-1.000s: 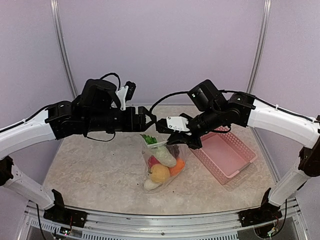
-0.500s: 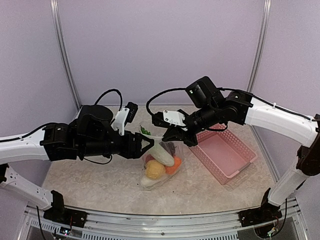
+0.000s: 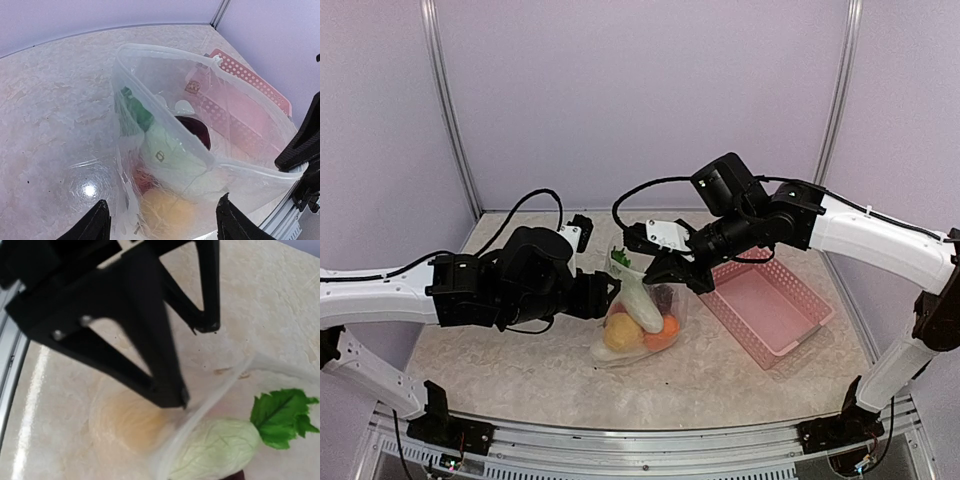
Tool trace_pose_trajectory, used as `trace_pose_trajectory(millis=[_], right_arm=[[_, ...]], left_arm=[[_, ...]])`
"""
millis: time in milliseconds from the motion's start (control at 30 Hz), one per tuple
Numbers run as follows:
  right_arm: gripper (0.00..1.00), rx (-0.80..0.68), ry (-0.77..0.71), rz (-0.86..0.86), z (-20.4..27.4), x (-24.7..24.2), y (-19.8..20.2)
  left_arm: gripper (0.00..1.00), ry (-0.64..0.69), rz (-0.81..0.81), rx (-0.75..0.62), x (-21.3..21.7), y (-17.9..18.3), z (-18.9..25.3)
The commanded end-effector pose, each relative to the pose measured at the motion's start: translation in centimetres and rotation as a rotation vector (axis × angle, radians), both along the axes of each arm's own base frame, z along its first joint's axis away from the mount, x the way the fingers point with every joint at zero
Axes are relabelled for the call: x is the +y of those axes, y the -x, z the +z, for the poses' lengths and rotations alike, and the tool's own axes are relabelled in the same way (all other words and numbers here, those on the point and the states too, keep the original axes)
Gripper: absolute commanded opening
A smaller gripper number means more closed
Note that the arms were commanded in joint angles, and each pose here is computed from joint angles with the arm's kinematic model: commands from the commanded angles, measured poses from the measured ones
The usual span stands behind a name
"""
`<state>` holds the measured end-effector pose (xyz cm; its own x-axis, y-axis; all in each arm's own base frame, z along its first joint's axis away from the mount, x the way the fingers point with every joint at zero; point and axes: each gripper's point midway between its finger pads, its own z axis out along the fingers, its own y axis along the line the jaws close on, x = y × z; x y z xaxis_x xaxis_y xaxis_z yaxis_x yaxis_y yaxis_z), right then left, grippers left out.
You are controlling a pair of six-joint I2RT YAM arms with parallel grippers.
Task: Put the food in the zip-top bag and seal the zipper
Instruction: Pass from the right arm to the left
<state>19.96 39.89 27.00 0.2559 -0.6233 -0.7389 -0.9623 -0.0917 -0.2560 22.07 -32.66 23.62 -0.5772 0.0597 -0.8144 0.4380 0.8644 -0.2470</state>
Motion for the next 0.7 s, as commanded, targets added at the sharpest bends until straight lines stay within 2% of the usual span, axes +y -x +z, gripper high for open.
trace_pose_trajectory(millis=[0, 133, 267, 333, 433, 567, 667], right_arm=[[0.00, 0.023, -0.001, 0.007, -0.3, 0.7, 0.3], [0.00, -0.030, 0.014, -0.064, -0.7, 0.9, -1.5], [0.00, -0.067, 0.030, -0.128, -1.3, 1.4, -3.4], [0.00, -0.066, 0.032, -0.139, -1.3, 1.8, -3.8], [0.00, -0.071, 0.037, -0.164, -1.5, 2.2, -4.6], [0.00, -0.100, 0.047, -0.207, -1.6, 2.4, -5.9], [0.00, -0.117, 0.051, -0.229, -1.6, 2.6, -6.6]], left_arm=[[0.69, 0.044, -0.126, -0.139, -1.1, 0.2, 2.0], [0.74, 0.079, -0.192, -0.184, -1.0, -0.9, 2.6], [0.77, 0.176, -0.255, -0.191, -0.1, -2.8, 2.6], [0.76, 0.208, -0.278, -0.193, 0.5, -4.1, 2.7], [0.72, 0.246, -0.392, -0.175, -0.2, -4.0, 2.6], [0.67, 0.245, -0.523, -0.183, -1.9, -3.6, 2.6], [0.60, 0.213, -0.557, -0.141, -3.1, -4.4, 1.5]])
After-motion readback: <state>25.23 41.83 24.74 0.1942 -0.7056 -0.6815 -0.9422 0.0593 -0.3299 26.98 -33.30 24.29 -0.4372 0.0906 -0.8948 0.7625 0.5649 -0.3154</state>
